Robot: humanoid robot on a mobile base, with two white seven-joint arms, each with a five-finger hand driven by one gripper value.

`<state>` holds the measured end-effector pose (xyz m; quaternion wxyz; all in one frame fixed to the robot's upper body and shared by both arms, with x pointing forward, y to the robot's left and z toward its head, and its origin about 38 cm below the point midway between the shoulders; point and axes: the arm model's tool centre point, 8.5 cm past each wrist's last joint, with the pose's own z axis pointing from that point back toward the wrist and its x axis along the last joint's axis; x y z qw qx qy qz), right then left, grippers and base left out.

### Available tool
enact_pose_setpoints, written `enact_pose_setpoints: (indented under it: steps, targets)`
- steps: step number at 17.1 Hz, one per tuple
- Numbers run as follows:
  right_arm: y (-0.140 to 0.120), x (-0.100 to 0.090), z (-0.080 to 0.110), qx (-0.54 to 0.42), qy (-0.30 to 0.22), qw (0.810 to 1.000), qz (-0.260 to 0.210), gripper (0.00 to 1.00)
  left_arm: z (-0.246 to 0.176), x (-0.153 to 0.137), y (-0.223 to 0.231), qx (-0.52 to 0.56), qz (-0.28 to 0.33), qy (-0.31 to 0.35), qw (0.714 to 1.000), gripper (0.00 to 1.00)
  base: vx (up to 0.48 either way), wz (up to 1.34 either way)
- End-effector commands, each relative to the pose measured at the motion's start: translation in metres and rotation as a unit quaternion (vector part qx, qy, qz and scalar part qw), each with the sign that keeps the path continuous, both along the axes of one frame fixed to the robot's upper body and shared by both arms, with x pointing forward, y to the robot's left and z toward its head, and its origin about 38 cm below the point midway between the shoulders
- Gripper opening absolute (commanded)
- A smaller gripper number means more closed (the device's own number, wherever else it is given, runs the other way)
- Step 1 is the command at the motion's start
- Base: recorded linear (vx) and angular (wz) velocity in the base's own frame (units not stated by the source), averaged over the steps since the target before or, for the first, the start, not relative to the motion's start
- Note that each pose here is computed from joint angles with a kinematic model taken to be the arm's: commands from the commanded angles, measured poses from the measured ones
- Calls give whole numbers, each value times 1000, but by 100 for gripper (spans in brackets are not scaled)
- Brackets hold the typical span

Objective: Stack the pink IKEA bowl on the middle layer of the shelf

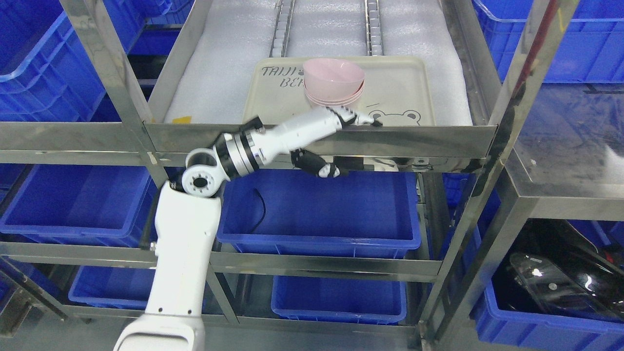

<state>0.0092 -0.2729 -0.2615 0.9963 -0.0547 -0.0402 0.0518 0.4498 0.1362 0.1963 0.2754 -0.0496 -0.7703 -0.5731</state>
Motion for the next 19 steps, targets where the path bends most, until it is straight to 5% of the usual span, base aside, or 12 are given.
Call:
enact_pose_setpoints:
  steps: [1, 3, 6, 9, 13, 19]
  targets:
    - [-11, -8, 1, -8, 2, 1000, 0, 100, -125, -124, -43, -7, -96, 151, 984, 88, 0, 0]
    - [-11, -8, 1, -8, 2, 1000, 0, 100, -153, -147, -35, -18, -82, 198, 977, 90, 22, -69]
    - [-11, -8, 1, -8, 2, 1000, 0, 100, -148, -140, -23, -74, -40, 196, 977, 90, 52, -93]
    - [-11, -8, 1, -8, 2, 1000, 0, 100, -110, -101, -10, -168, 39, 136, 976, 90, 79, -16]
    - [-11, -8, 1, -8, 2, 1000, 0, 100, -43, -56, -2, -230, 66, 44, 970, 90, 69, -50]
    - [-11, -8, 1, -8, 2, 1000, 0, 100, 30, -30, 11, -296, 82, -51, 950, 90, 2, -9]
